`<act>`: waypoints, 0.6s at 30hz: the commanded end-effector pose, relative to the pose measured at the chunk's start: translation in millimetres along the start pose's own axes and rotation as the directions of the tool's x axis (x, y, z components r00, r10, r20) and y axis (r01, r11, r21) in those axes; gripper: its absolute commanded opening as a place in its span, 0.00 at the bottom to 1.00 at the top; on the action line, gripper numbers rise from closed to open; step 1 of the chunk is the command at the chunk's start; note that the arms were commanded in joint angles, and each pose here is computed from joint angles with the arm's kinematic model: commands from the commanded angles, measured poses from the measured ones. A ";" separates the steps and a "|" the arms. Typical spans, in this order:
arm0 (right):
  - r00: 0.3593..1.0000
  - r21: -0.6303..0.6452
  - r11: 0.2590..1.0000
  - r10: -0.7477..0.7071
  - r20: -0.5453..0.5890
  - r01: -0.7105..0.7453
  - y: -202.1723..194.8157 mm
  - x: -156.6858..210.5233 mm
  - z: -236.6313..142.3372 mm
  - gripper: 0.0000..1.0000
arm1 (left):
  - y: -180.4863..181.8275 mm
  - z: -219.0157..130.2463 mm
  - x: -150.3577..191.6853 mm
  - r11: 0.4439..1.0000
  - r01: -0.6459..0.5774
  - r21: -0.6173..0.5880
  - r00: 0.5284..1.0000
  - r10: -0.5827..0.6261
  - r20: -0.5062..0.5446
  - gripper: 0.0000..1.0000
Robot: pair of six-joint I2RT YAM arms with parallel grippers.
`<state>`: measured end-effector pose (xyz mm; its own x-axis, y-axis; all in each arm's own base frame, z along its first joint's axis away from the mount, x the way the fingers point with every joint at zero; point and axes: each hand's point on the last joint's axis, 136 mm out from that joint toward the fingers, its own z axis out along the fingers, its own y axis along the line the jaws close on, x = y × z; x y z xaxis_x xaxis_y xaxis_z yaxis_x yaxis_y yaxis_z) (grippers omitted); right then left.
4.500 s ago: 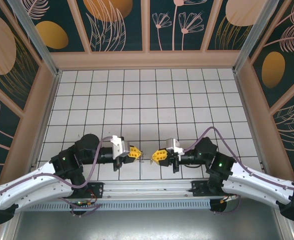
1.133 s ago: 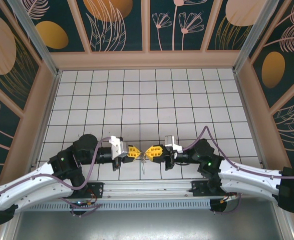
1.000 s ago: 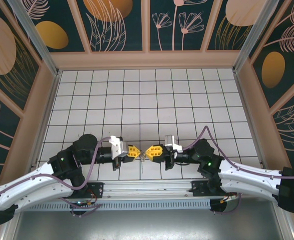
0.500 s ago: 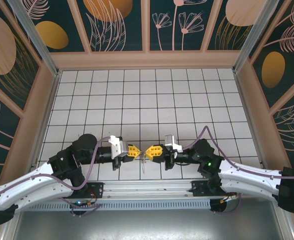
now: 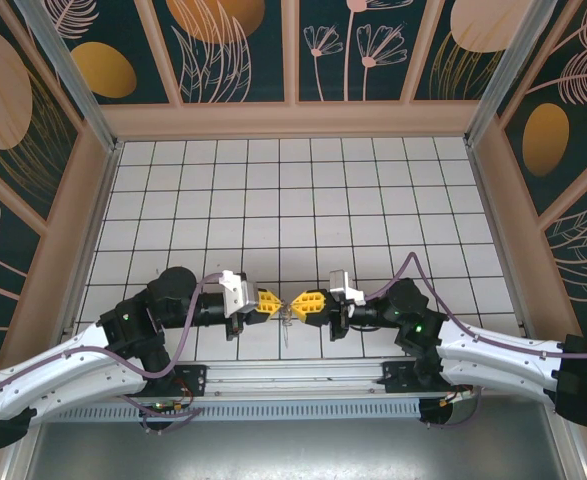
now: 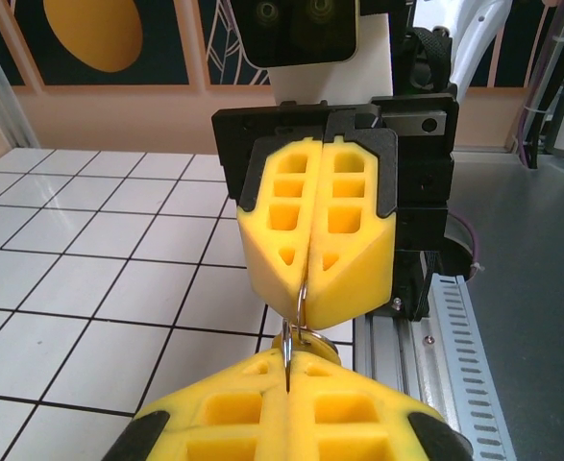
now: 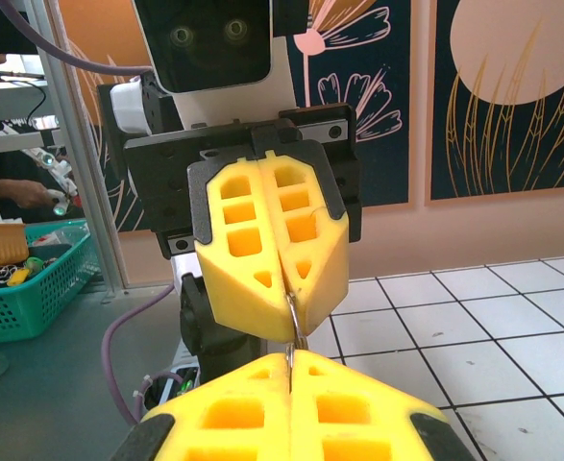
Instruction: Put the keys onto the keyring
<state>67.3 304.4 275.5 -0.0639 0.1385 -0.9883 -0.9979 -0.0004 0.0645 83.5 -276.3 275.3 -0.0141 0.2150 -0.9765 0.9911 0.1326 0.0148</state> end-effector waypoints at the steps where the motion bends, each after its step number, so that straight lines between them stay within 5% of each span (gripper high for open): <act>1: 1.000 0.005 1.000 -0.005 0.026 0.004 0.4 -4.6 -1.2 0.00 | -0.3 -6.4 -21.7 0.999 -0.033 -0.004 0.998 0.033 0.054 0.00; 18: 1.000 0.028 1.000 0.000 0.031 -0.001 -3.7 -4.5 -3.3 0.00 | -0.8 -9.2 -23.1 0.999 -0.034 -0.008 0.998 0.034 0.056 0.00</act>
<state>70.4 303.7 273.3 -0.0659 0.1377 -0.9883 -0.9974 0.0193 0.0692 82.8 -274.9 277.0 -0.0111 0.2102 -0.9776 0.9910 0.1329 0.0174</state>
